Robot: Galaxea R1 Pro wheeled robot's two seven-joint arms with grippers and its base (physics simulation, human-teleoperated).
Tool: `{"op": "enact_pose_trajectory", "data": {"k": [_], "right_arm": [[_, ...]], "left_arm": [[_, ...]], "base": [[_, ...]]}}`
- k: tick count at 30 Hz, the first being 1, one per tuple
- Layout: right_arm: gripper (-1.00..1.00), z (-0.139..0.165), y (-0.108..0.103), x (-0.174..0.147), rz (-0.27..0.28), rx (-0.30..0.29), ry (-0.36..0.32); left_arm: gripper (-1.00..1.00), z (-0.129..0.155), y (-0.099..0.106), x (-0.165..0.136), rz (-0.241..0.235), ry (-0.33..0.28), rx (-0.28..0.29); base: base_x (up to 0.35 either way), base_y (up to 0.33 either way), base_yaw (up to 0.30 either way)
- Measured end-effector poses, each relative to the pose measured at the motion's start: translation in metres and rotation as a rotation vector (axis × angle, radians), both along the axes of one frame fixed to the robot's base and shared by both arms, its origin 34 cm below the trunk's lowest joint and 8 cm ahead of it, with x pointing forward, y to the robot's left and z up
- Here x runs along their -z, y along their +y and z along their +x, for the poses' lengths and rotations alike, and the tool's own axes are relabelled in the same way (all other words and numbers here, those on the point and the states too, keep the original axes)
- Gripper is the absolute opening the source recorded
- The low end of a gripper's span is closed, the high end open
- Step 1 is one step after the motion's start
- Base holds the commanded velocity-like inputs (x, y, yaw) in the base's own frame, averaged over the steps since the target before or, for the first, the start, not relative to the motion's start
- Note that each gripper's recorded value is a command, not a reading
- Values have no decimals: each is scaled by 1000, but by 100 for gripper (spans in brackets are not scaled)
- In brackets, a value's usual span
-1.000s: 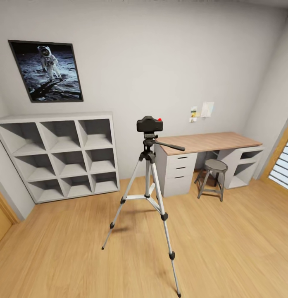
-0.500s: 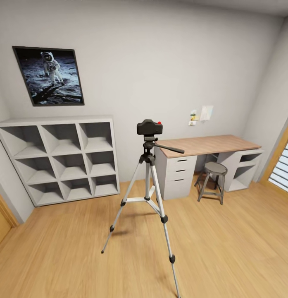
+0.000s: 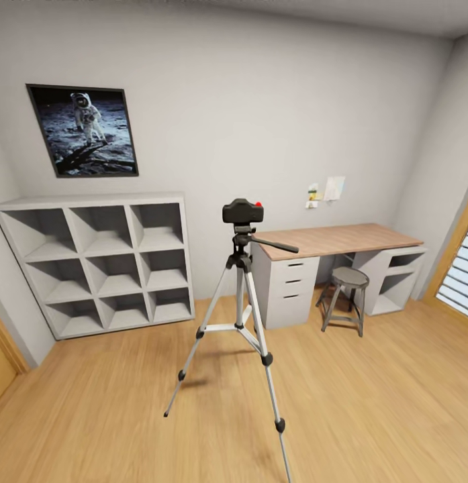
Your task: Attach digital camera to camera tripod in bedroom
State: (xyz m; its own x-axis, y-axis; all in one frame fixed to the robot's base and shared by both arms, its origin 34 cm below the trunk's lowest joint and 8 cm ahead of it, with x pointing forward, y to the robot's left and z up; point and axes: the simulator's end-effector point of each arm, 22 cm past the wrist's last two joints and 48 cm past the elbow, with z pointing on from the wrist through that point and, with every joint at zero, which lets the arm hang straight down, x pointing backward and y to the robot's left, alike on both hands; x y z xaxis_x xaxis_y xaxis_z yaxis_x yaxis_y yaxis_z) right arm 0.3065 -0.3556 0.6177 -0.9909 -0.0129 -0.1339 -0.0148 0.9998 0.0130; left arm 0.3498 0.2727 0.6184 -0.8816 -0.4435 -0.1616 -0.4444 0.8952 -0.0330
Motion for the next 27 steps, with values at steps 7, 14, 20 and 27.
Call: {"op": "enact_pose_trajectory", "data": {"k": [7,14,20,27], "right_arm": [[100,4,0,-2,0,0,-11],[100,8,0,-4,0,0,-22],[100,14,0,-7,0,-1,-45],[100,20,0,-9,0,-3,-66]], "left_arm": [[100,4,0,-3,0,-12,0],[100,8,0,-5,0,-23,0],[100,12,0,-8,0,-33,0],[100,16,0,-10,0,-44,0]], "base": [[0,0,0],[0,0,0],[0,0,0],[0,0,0]]}}
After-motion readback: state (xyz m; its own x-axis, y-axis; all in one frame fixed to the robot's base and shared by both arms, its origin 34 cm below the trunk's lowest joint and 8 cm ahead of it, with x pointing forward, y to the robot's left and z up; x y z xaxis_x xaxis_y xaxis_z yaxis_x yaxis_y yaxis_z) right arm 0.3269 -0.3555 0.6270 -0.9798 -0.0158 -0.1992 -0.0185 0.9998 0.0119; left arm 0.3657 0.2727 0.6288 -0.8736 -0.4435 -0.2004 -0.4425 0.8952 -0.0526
